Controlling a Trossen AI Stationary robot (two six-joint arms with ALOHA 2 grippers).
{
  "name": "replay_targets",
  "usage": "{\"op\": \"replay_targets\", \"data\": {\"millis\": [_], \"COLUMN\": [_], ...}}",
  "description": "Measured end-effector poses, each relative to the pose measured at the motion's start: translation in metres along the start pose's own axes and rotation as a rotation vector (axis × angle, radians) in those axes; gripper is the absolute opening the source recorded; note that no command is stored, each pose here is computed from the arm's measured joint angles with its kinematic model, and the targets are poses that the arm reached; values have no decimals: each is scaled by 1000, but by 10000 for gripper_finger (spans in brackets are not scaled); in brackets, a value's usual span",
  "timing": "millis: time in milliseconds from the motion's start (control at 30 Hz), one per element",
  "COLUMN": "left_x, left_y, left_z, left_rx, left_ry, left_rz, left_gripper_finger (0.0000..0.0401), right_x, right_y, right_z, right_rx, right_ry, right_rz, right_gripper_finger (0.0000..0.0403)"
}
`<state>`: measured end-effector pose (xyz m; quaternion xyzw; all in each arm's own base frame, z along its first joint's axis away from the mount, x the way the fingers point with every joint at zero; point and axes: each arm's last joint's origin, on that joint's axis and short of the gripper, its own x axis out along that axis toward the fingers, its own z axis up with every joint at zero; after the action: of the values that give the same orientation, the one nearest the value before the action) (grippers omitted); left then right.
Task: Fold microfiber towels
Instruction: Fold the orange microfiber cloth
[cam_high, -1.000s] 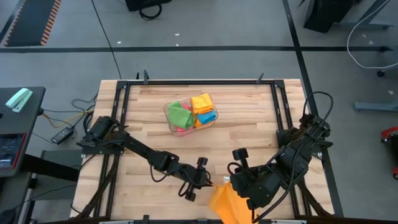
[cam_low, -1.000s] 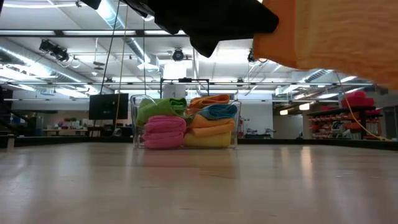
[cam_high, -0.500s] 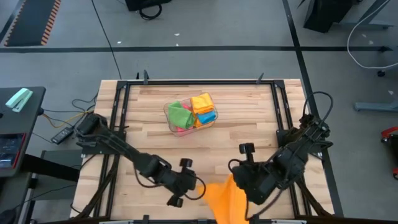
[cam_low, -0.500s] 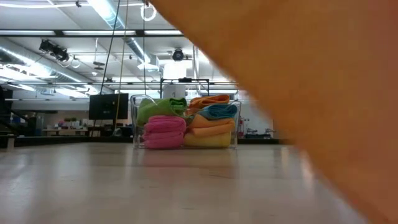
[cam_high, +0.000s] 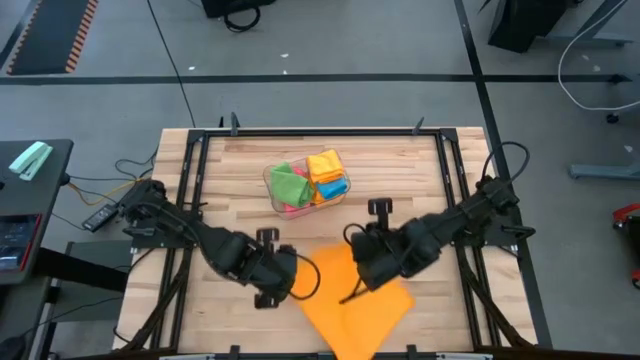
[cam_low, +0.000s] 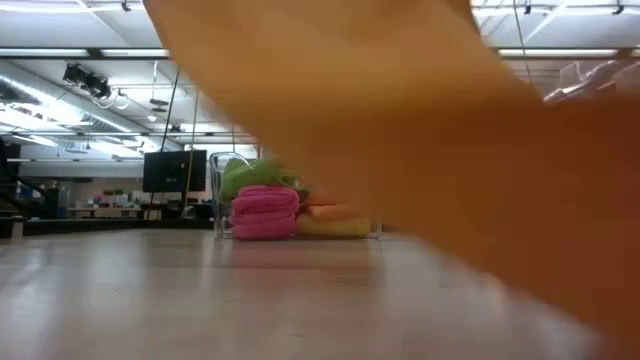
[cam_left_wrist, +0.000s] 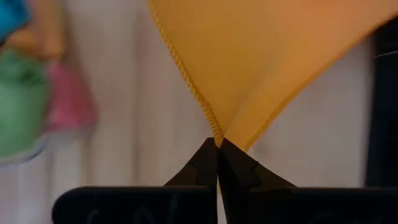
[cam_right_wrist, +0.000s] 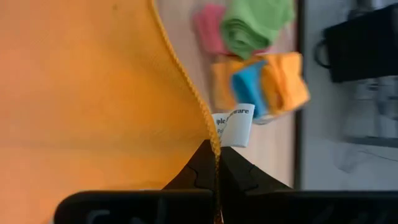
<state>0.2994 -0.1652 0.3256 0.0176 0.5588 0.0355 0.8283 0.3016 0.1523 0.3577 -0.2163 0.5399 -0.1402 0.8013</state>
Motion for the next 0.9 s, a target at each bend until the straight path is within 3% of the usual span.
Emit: {"op": "replay_targets", "data": {"millis": [300,567,700,900], "left_x": [8,13,19,43], "left_y": [53,89,96,81], "left_z": [2,10,16,19], "left_rx": [-106,-133,-148,-74], "left_ry": [172,163,147,113], "left_rz": [190,359,363,300], "left_gripper_finger": [13,10,15,7], "right_x": [36,88,107,109], "right_y": [-42,-68,-81,-76], "right_z": [9,10,7,1], "right_rx": [-15,-65,-55,-79], "right_ry": [74,155,189,232], "right_rz": [-97,-176,-198,-180], "right_gripper_finger": [7,7,7,7]}}
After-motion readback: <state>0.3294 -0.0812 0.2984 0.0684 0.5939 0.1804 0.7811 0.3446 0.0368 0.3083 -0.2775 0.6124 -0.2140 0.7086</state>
